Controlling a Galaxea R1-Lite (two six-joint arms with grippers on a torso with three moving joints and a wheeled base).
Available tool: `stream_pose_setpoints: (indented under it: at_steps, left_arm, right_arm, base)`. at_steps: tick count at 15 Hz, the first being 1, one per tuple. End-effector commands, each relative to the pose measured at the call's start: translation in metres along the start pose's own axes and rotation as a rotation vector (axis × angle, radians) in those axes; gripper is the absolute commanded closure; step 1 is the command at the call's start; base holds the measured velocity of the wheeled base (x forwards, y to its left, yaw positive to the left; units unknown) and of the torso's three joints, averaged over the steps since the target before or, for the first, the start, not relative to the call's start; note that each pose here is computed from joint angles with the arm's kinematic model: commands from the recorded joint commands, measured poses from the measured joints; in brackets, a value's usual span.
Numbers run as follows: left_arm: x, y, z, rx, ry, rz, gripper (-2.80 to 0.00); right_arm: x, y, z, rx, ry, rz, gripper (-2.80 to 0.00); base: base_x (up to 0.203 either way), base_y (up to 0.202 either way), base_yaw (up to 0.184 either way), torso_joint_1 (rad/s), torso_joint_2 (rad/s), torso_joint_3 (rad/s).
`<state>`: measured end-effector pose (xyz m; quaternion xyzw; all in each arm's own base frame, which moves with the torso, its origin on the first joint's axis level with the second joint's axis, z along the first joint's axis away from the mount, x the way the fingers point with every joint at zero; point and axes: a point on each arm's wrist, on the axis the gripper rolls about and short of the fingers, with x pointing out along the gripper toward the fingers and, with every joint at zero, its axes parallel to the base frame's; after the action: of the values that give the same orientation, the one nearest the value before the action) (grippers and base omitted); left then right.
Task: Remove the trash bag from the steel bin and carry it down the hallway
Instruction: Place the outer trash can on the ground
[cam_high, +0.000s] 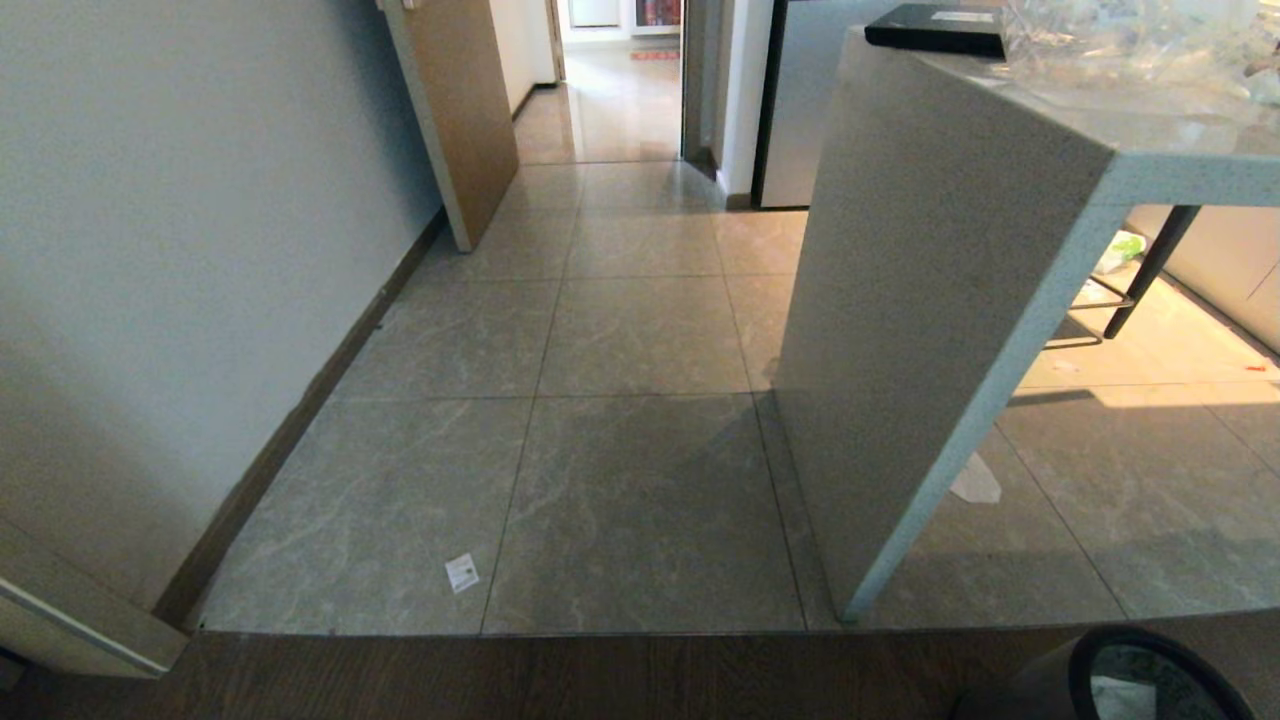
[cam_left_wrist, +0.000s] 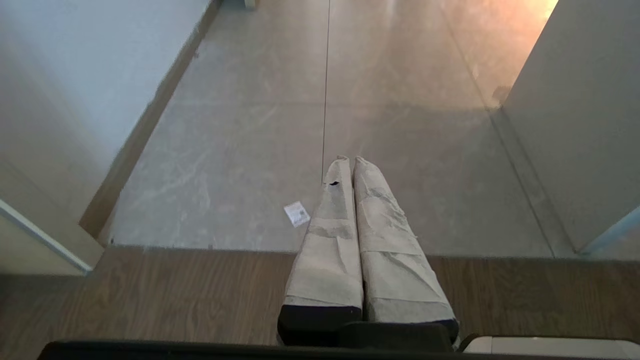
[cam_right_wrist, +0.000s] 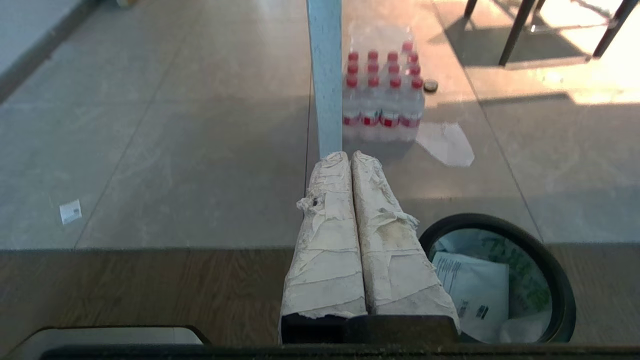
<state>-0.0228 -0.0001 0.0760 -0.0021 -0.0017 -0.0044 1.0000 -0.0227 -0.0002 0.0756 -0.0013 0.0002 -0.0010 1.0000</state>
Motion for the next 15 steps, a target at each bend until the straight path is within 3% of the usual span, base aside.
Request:
stream_pose_setpoints:
  at_steps: [1,13,15]
  left_arm:
    - [0.000,0.000,0.000,0.001,-0.003,0.000,0.00]
    - [0.000,0.000,0.000,0.001,-0.001,0.000,0.00]
    - [0.000,0.000,0.000,0.001,-0.001,0.000,0.00]
  right_arm:
    - [0.000,0.000,0.000,0.000,0.000,0.000,0.00]
    - [0.000,0.000,0.001,0.005,-0.008,-0.002,0.00]
    - [-0.006,0.000,0.023,-0.002,-0.056,-0.007,0.00]
  base:
    - [0.000,0.000,0.000,0.002,0.00,-0.211]
    - [0.000,0.000,0.000,0.003,0.00,-0.172]
    - [0.000,0.000,0.000,-0.001,0.00,-0.015]
